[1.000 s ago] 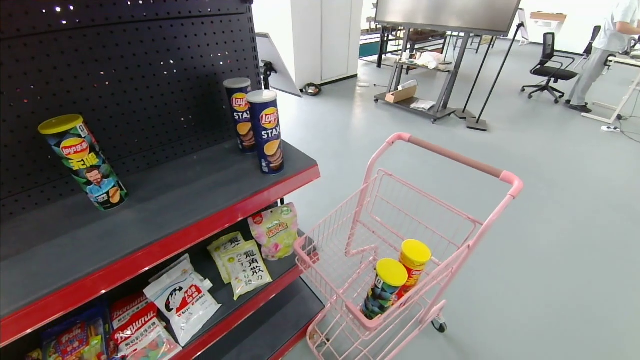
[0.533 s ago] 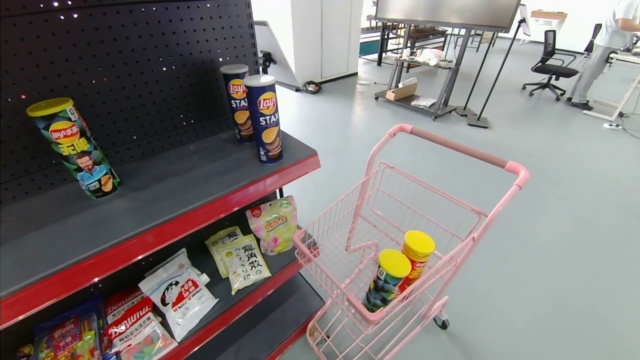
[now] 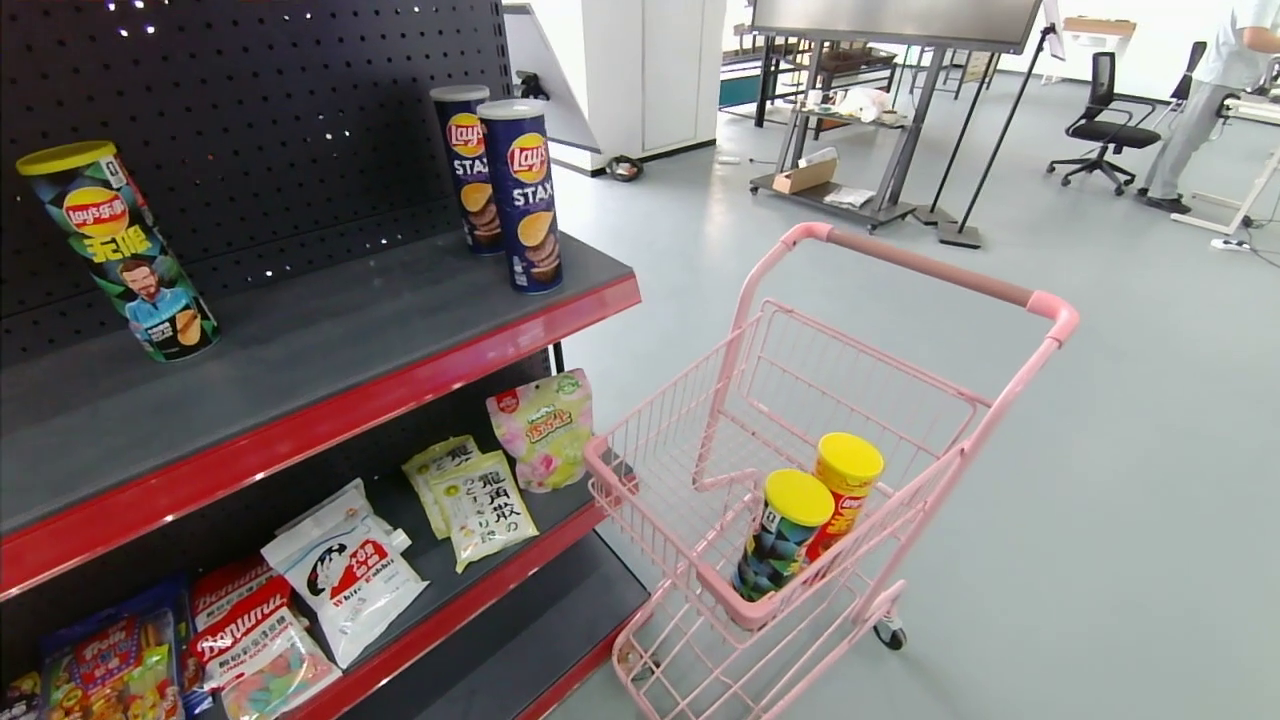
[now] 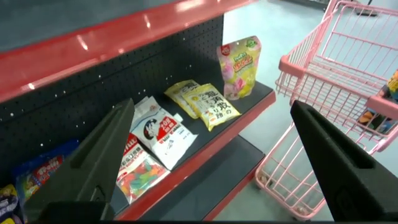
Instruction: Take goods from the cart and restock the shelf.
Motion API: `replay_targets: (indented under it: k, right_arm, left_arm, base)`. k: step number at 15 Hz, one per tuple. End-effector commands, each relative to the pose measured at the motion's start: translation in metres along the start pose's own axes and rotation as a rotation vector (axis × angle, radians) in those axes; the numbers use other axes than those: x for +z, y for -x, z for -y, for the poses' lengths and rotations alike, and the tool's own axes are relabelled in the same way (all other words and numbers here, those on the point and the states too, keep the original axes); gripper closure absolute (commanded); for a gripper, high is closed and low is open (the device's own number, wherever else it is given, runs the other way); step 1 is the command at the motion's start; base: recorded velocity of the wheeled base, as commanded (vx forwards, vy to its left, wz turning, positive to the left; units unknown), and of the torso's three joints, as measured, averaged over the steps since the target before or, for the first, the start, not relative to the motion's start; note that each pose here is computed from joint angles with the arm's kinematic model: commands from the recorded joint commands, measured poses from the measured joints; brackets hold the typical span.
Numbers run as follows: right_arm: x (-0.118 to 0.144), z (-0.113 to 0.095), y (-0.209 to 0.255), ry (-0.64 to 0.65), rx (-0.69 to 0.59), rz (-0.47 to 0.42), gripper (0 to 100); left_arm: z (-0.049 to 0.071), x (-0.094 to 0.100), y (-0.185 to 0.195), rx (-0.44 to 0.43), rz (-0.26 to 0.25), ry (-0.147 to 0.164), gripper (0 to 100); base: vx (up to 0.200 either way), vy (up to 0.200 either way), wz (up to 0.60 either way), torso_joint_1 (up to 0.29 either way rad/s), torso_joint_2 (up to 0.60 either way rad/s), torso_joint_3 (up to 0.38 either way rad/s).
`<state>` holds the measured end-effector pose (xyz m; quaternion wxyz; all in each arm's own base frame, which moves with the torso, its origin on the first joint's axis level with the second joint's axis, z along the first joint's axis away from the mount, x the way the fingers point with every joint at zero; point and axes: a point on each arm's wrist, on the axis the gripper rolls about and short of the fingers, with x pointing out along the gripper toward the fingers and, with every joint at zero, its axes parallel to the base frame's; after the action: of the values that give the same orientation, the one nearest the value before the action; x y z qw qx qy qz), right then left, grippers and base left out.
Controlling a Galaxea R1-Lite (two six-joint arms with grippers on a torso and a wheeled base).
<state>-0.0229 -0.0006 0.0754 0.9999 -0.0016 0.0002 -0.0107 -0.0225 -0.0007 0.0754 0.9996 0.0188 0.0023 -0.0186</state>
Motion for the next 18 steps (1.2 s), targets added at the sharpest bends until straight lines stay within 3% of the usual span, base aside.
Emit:
replay_targets:
  k: [1,5,8,9,10,11,12,14,16,18]
  right_arm:
    - [0.000,0.000,0.000,0.000,0.000,-0.001,0]
    - [0.001,0.000,-0.002,0.005,0.011,-0.030,0]
    - [0.010,-0.002,-0.003,-0.010,0.126,-0.023,0]
    - [0.077,-0.002,-0.008,-0.079,0.214,0.014,0]
    - [0.121,-0.004,-0.024,-0.157,0.214,-0.002,0]
    - [0.168,-0.008,-0.049,-0.221,0.303,-0.026,0]
    - [0.165,-0.011,-0.058,-0.206,0.364,-0.069,0]
    - [0.132,-0.026,-0.111,-0.203,0.444,-0.337,0]
    - [0.110,-0.043,-0.154,-0.215,0.494,-0.379,0]
    - [0.065,-0.066,-0.207,-0.220,0.607,-0.374,0]
  left_arm:
    - [0.000,0.000,0.000,0.000,0.001,-0.001,0]
    - [0.000,0.000,0.000,0.000,0.001,-0.001,0]
    - [0.000,0.000,0.000,0.000,0.001,-0.001,0]
    - [0.000,0.000,0.000,0.000,0.001,-0.001,0]
    - [0.000,0.000,0.000,0.000,0.001,-0.001,0]
    - [0.000,0.000,0.000,0.000,0.001,-0.001,0]
    - [0.000,0.000,0.000,0.000,0.001,-0.002,0]
    - [0.000,0.000,0.000,-0.001,0.001,-0.001,0]
    - [0.000,0.000,0.000,-0.001,0.001,-0.002,0]
    - [0.000,0.000,0.000,0.000,0.001,-0.001,0]
  base:
    - [0.000,0.000,0.00,-0.188,0.54,0.339]
    - [0.000,0.000,0.00,-0.073,0.23,0.141]
    - [0.000,0.000,0.00,0.000,0.00,0.000]
    - [0.000,0.000,0.00,0.000,0.00,0.000]
    - [0.000,0.000,0.00,0.000,0.00,0.000]
    - [0.000,0.000,0.00,0.000,0.00,0.000]
    - [0.000,0.000,0.00,0.000,0.00,0.000]
    - [0.000,0.000,0.00,0.000,0.00,0.000]
    - [0.000,0.000,0.00,0.000,0.00,0.000]
    - [0.000,0.000,0.00,0.000,0.00,0.000]
